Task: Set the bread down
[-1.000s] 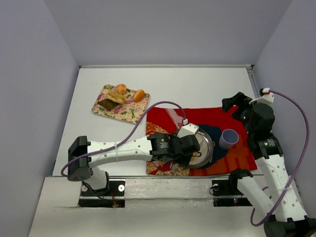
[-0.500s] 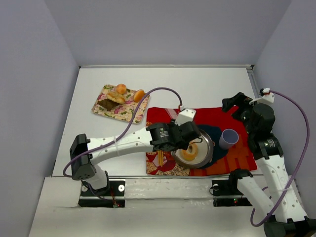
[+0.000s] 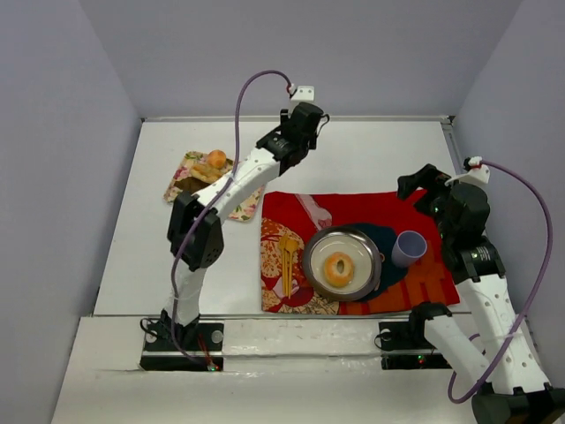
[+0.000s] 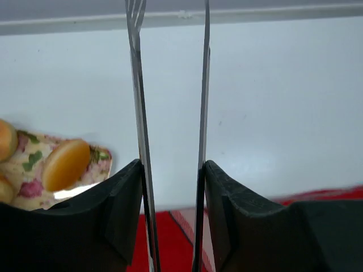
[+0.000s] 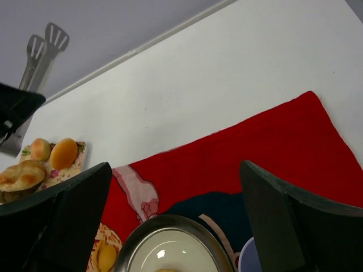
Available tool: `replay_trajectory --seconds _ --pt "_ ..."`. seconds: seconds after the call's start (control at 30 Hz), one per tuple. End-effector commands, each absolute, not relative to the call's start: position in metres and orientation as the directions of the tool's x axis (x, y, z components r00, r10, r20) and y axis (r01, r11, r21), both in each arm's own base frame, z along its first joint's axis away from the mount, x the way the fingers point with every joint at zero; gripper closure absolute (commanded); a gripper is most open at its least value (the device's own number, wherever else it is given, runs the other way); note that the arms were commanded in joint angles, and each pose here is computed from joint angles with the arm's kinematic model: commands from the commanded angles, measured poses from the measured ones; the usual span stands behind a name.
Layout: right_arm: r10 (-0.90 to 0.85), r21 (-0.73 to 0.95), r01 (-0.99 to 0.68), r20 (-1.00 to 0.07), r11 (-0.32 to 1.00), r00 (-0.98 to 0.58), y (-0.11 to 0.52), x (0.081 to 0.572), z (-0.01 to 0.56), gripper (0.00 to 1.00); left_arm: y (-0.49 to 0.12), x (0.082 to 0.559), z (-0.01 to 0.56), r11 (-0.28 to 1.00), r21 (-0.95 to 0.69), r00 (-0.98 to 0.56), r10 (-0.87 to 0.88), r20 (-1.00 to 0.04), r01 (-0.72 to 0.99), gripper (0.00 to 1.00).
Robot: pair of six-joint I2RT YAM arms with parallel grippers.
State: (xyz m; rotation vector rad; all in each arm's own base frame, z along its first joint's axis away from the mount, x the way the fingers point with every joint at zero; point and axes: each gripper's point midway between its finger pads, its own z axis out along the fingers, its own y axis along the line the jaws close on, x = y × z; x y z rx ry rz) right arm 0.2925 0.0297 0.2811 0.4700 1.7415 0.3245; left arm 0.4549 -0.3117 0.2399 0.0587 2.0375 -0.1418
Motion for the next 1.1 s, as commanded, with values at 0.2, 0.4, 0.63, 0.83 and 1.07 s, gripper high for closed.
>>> replay_trajectory --seconds 0.2,0.4,0.63,0.83,1.07 --pt "0.472 0.445 0.249 -0.879 0.86 -0.06 0.002 0.291 0.293 0.0 -0.328 0.592 0.205 0.981 -0.056 -0.375 0.018 -0.927 0.186 0.47" --pt "0.48 0.45 0.246 -0.874 0.858 -0.074 0.004 0.294 0.29 0.0 -0.322 0.61 0.151 0.963 -0.174 -0.45 -0.064 -0.891 0.206 0.46" --pt "0.472 0.434 0.256 -0.875 0.864 -0.108 0.006 0.301 0.282 0.0 -0.324 0.598 0.116 0.961 -0.187 -0.539 -0.049 -0.841 0.204 0.23" --pt "0.472 0.441 0.228 -0.875 0.868 -0.109 0.01 0.3 0.287 0.0 -0.314 0.588 0.136 0.968 -0.168 -0.549 -0.04 -0.835 0.185 0.01" --pt "0.475 0.453 0.189 -0.875 0.871 -0.094 0.014 0.292 0.295 0.0 -0.299 0.567 0.259 0.959 -0.197 -0.436 -0.091 -0.895 0.205 0.01"
